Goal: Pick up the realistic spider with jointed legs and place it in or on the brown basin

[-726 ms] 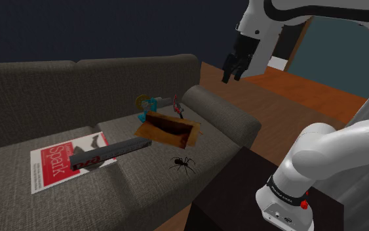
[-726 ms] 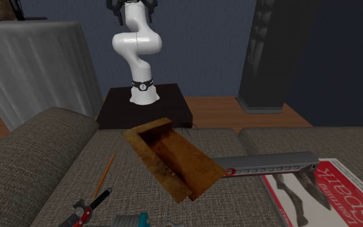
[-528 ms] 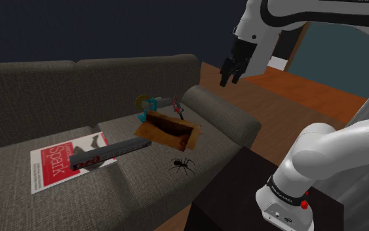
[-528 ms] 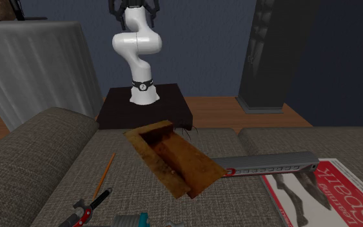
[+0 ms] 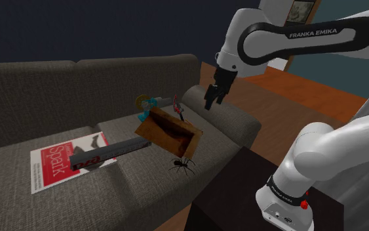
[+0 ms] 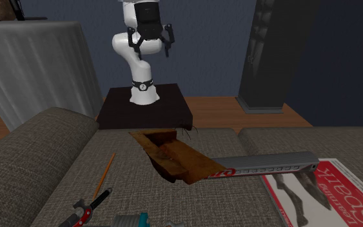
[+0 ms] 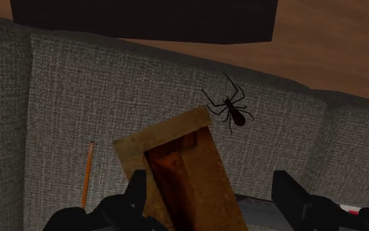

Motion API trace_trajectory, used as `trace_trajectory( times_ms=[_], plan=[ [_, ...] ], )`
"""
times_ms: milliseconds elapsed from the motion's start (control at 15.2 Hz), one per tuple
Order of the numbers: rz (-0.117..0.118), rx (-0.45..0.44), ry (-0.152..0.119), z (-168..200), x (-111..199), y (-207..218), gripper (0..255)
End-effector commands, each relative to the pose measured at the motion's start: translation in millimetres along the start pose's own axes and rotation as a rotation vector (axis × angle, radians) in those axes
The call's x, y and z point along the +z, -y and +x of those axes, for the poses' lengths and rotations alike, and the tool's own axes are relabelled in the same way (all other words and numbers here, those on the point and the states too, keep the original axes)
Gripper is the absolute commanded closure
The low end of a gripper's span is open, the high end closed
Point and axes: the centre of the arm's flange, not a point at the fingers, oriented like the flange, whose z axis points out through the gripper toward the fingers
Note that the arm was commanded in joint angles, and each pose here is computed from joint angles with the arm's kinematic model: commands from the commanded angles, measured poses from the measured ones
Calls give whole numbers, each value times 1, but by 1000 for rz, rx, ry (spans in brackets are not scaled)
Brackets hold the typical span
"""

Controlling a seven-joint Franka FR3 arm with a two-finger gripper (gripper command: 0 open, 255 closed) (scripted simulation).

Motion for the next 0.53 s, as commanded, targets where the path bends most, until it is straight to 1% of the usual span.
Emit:
trace_trajectory(
  times_ms=[0,462],
  plan=[
    [0,-19,-2,5,23,11,0],
    [-2,-87,0,14,109,45,0]
  ],
)
